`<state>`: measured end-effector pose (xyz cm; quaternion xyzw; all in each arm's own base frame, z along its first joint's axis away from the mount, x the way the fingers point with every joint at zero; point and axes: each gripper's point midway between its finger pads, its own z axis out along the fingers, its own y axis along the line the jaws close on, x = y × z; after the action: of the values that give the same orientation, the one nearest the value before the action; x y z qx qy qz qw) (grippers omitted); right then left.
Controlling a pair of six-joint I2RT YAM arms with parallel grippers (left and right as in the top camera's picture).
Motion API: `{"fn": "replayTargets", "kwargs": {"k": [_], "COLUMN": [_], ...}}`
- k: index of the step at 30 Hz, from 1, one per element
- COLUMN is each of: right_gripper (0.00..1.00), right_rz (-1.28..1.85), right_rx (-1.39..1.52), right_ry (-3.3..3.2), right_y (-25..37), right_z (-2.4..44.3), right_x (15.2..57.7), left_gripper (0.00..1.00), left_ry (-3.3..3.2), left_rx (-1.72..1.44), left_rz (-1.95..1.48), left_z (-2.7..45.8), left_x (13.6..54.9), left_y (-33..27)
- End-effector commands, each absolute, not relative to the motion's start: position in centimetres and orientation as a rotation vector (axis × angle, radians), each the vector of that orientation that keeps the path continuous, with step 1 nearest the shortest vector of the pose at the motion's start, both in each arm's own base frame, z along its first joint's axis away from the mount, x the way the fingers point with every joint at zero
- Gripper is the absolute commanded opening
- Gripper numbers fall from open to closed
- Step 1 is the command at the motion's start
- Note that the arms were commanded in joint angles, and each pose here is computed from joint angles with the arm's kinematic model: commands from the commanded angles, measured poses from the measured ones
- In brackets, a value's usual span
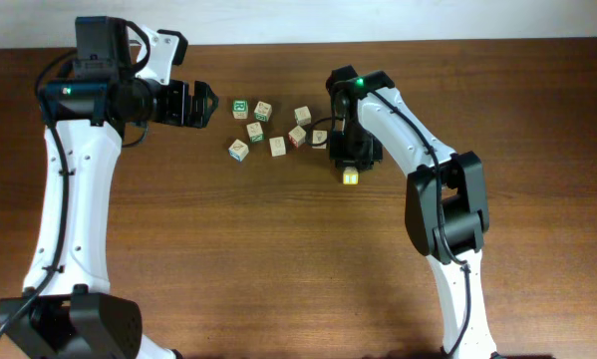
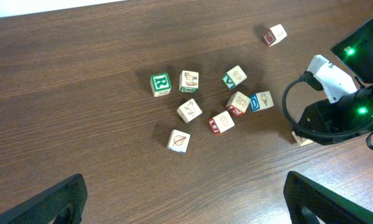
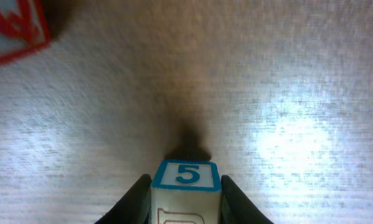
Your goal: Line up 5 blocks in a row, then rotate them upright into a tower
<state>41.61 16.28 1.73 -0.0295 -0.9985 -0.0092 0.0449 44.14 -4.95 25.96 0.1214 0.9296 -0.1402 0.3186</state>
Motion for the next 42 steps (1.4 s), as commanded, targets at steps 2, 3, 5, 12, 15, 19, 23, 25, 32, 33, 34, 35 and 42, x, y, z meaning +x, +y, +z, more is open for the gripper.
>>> {"fn": "replayTargets", "kwargs": {"k": [2, 3, 5, 12, 15, 19, 23, 25, 32, 33, 34, 35, 42], "right_gripper": [0.30, 0.31, 0.37, 0.50, 0.50, 0.54, 0.56, 0.56, 0.57, 0.57, 0.57, 0.58, 0.61], "right_rz": [-0.050, -0.053, -0.064, -0.149, -0.237, -0.314, -0.357, -0.362, -0.348, -0.352, -0.353, -0.351, -0.315], "right_rx": [-0.067, -0.064, -0.065, -0.016, 0.057, 0.172, 0.241, 0.258, 0.280, 0.280, 0.285, 0.276, 0.202], "right_ry": [-3.000, -3.006, -3.024, -3.162, -3.186, -3.263, -3.319, -3.320, -3.360, -3.363, -3.363, -3.362, -3.387], "right_y": [16.6, 16.6, 16.7, 17.9, 19.6, 22.6, 24.9, 25.6, 26.5, 26.6, 26.8, 26.9, 27.0], "right_z": [2.4, 2.9, 4.4, 9.0, 9.0, 9.3, 9.0, 8.0, 6.7, 6.7, 6.4, 6.1, 4.9], "right_x": [40.1, 40.1, 40.7, 43.8, 44.4, 45.7, 46.7, 47.0, 48.1, 48.2, 48.2, 48.2, 49.0], "left_gripper": [0.99, 0.99, 0.99, 0.99, 0.99, 0.99, 0.99, 0.99, 0.99, 0.99, 0.99, 0.99, 0.99], "left_ry": [2.422, 2.422, 2.422, 2.422, 2.422, 2.422, 2.422, 2.422, 2.422, 2.422, 2.422, 2.422, 2.422], "left_rx": [0.312, 0.312, 0.312, 0.312, 0.312, 0.312, 0.312, 0.312, 0.312, 0.312, 0.312, 0.312, 0.312], "left_rz": [-0.366, -0.366, -0.366, -0.366, -0.366, -0.366, -0.366, -0.366, -0.366, -0.366, -0.366, -0.366, -0.366], "left_z": [26.9, 26.9, 26.9, 26.9, 26.9, 26.9, 26.9, 26.9, 26.9, 26.9, 26.9, 26.9, 26.9], "left_x": [44.4, 44.4, 44.4, 44.4, 44.4, 44.4, 44.4, 44.4, 44.4, 44.4, 44.4, 44.4, 44.4], "left_y": [-4.8, -4.8, -4.8, -4.8, -4.8, -4.8, -4.8, -4.8, -4.8, -4.8, -4.8, -4.8, -4.8]}}
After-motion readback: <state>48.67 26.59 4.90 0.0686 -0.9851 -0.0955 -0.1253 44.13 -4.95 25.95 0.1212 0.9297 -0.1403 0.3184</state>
